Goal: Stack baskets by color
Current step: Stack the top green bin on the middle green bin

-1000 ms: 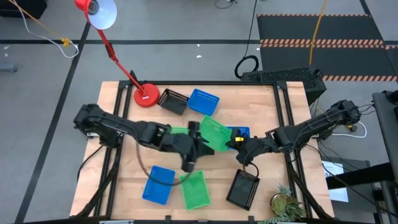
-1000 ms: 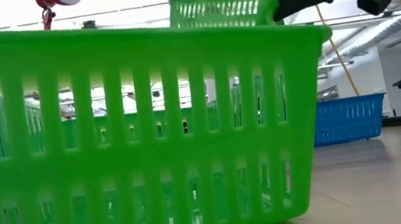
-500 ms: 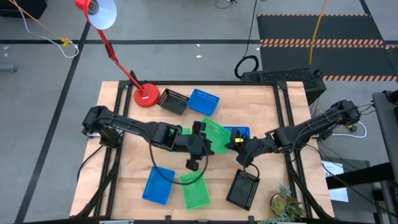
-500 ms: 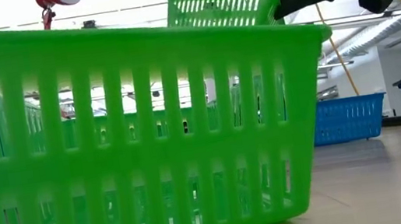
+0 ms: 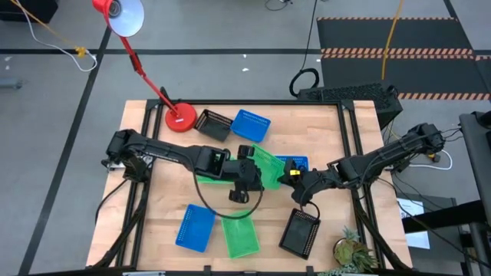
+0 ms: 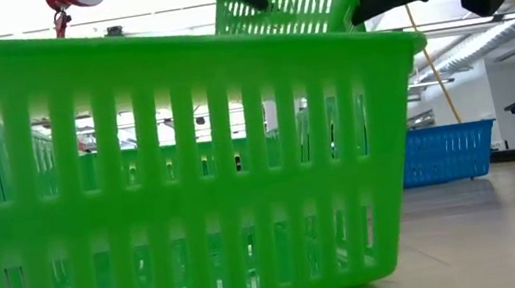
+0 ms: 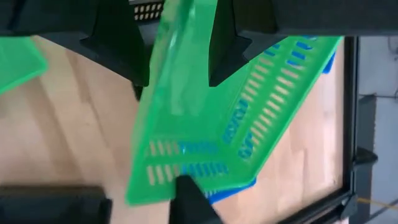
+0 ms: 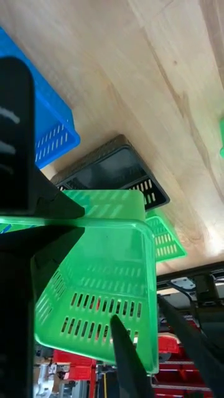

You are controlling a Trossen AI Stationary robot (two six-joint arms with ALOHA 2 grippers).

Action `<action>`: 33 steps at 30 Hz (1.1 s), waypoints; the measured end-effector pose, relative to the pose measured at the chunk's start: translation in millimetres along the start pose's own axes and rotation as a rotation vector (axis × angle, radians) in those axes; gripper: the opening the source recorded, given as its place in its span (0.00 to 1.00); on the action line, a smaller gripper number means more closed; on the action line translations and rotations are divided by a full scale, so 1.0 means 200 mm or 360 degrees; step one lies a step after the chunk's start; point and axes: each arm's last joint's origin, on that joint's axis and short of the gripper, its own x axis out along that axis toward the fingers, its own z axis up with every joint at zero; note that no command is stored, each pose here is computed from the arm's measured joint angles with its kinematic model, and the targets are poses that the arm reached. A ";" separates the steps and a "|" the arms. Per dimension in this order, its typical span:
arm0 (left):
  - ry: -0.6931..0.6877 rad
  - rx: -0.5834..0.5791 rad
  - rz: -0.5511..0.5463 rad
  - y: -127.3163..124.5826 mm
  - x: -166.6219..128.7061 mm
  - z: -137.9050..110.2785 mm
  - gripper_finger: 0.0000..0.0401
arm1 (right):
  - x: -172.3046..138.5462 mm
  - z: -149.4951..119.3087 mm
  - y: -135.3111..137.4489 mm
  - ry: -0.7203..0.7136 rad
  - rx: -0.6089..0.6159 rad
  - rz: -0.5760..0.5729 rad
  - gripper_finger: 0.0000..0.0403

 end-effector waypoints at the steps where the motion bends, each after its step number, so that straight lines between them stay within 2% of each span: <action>1: -0.0012 0.0009 -0.0005 -0.01 0.00 0.01 0.42 | 0.00 0.00 0.00 -0.0001 0.0002 -0.0001 0.01; 4: 0.0022 0.0036 -0.0035 -0.02 0.01 0.00 0.41 | 0.00 0.00 0.00 -0.0006 0.0007 -0.0005 0.01; 7: 0.0032 0.0033 -0.0037 -0.01 0.01 -0.01 0.35 | 0.00 0.00 0.00 -0.0009 0.0006 -0.0010 0.01; 15: 0.0073 0.0086 -0.0071 -0.02 0.01 -0.02 0.04 | 0.00 0.01 -0.01 -0.0026 0.0025 -0.0044 0.02; 21: 0.0076 0.0040 -0.0068 -0.02 -0.01 -0.02 0.02 | 0.00 0.02 -0.03 -0.0060 0.0150 -0.0078 0.14; 26: 0.0052 0.0031 -0.0052 -0.03 -0.05 -0.02 0.02 | -0.02 0.07 -0.05 -0.0197 0.0302 -0.0165 0.26; 33: 0.0019 -0.0007 0.0051 -0.03 -0.18 -0.02 0.01 | -0.08 0.14 -0.03 -0.0363 0.0314 -0.0218 0.42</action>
